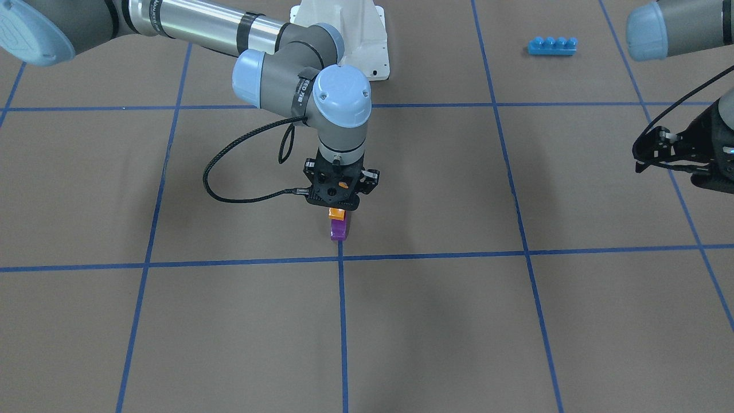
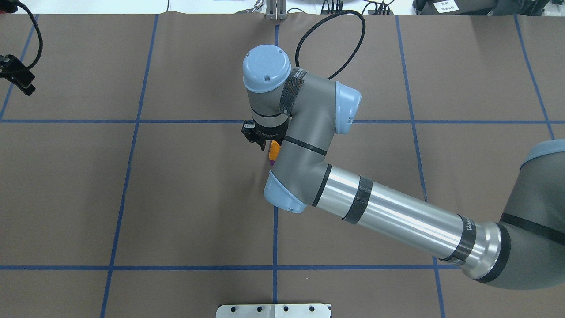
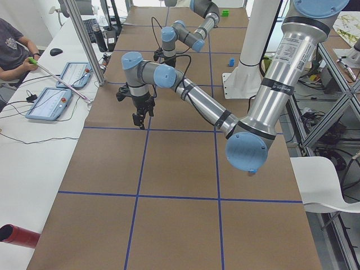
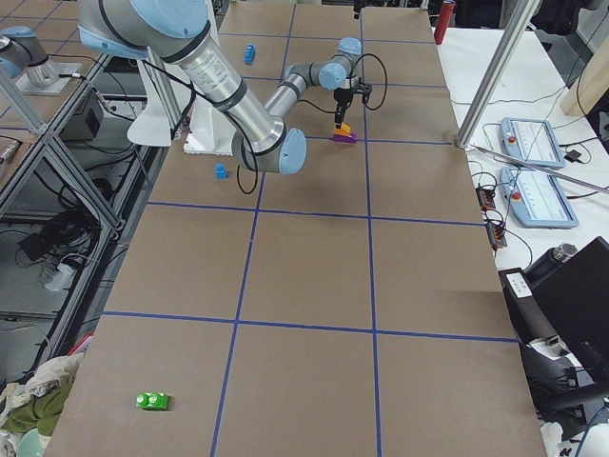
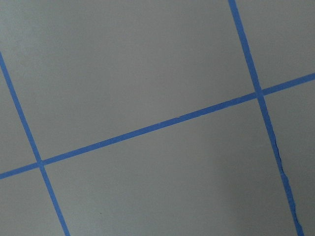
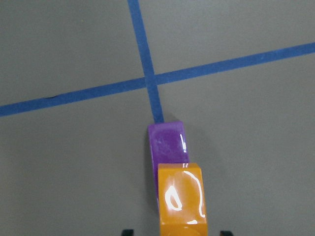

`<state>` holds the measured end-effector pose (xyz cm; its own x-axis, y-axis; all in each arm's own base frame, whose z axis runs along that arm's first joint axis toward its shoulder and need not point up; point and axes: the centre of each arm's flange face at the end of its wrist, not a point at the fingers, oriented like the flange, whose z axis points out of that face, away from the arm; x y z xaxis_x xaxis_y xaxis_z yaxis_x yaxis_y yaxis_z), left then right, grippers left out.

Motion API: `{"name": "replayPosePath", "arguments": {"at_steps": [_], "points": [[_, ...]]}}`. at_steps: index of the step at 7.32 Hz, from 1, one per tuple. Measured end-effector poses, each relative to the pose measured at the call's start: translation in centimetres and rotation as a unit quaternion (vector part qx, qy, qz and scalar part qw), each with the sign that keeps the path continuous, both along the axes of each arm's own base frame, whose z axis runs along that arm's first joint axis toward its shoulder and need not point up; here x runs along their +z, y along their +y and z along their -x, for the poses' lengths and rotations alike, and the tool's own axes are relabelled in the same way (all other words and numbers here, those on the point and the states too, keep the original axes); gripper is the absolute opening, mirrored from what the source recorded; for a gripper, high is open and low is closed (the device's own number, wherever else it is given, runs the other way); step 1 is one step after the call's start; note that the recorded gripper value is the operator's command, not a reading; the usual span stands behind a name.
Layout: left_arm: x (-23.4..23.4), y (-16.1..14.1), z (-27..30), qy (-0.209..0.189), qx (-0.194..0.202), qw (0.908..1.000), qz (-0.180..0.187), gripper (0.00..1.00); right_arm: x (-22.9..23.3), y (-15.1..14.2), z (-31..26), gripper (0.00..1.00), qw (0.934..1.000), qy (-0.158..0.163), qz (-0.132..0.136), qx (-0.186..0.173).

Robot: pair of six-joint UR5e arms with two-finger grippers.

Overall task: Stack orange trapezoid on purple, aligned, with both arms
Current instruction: 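Lower and align the orange block onto the purple block with the right gripper, then open the right gripper and raise it away from the stack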

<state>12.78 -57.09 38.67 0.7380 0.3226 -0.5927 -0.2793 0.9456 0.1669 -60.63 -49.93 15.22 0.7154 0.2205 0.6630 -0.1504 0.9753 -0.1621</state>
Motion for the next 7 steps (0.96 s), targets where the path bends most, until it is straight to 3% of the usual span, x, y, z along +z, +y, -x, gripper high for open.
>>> {"name": "replayPosePath", "arguments": {"at_steps": [3,5,7], "points": [[-0.4,-0.2,0.4,0.002,-0.002,1.0,-0.004,1.0,-2.0,-1.5,-2.9,1.0,0.9998,-0.018,0.003,0.011],[-0.6,-0.2,2.7,0.015,-0.018,0.9997,-0.004,1.0,-5.0,-3.7,-12.3,1.0,0.9991,-0.033,-0.003,0.026],[1.5,0.3,6.7,0.019,-0.01,0.9996,-0.017,1.0,-1.4,-6.0,-24.2,1.0,0.9993,-0.013,-0.036,-0.003]]}}
